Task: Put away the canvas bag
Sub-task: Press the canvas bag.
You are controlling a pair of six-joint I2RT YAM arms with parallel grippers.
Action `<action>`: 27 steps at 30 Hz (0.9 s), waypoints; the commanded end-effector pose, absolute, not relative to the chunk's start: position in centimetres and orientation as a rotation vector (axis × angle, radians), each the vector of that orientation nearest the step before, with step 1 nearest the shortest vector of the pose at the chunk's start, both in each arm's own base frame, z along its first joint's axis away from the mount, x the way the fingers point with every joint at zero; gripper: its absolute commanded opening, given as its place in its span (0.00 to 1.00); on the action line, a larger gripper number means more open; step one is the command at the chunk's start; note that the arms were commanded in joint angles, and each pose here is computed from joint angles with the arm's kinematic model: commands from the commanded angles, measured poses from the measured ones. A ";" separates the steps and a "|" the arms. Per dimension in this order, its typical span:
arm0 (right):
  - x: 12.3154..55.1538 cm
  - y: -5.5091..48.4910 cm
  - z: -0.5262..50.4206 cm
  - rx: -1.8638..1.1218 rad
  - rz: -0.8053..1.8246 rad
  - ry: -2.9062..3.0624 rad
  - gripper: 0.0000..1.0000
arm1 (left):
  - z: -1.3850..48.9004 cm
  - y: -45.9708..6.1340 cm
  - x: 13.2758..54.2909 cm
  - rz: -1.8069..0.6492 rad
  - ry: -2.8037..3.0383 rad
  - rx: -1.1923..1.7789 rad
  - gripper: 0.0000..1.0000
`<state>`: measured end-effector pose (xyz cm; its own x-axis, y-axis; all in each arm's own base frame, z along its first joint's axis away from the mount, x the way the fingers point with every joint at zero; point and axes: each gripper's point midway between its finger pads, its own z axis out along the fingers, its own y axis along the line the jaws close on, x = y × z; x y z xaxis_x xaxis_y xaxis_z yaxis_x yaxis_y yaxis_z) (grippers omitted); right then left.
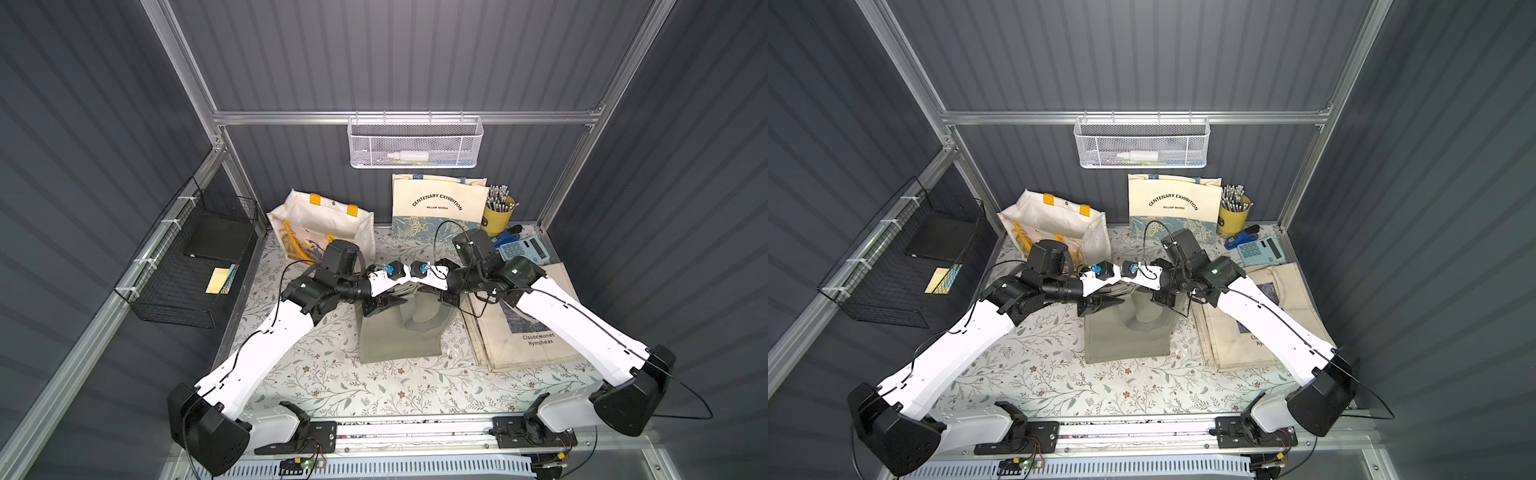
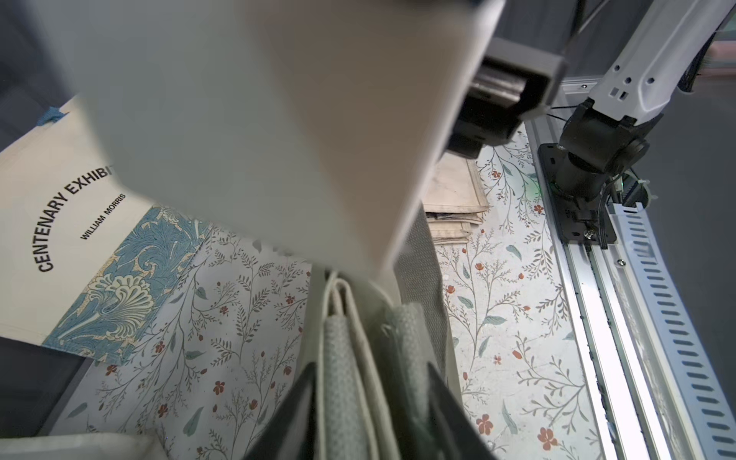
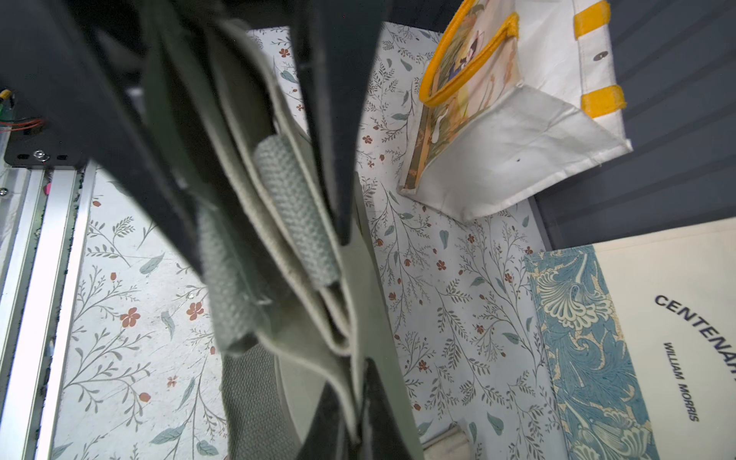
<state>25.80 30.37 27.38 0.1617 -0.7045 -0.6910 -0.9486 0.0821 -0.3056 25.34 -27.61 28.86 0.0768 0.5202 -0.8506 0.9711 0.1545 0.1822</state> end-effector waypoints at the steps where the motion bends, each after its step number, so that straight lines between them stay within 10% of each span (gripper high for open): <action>1: 24.0 32.3 30.6 -1.653 0.530 1.445 0.00 | 28.7 -27.7 26.4 -0.609 1.594 1.502 0.17; 3: 24.1 32.3 30.4 -1.647 0.535 1.457 0.01 | 29.1 -27.8 26.1 -0.617 1.571 1.506 0.00; 16: 25.2 26.7 32.5 -1.374 0.722 1.539 0.48 | 32.3 -24.6 25.0 -0.730 1.469 1.446 0.00; 27: 25.6 24.3 31.0 -1.262 0.820 1.573 0.63 | 34.5 -24.5 24.7 -0.726 1.395 1.423 0.00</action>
<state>25.60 24.51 30.86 -0.0275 -0.3769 -0.9258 -0.9655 0.2499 -0.0730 26.08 -24.30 31.25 0.0663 0.4556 -0.8877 0.9717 0.1726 0.1611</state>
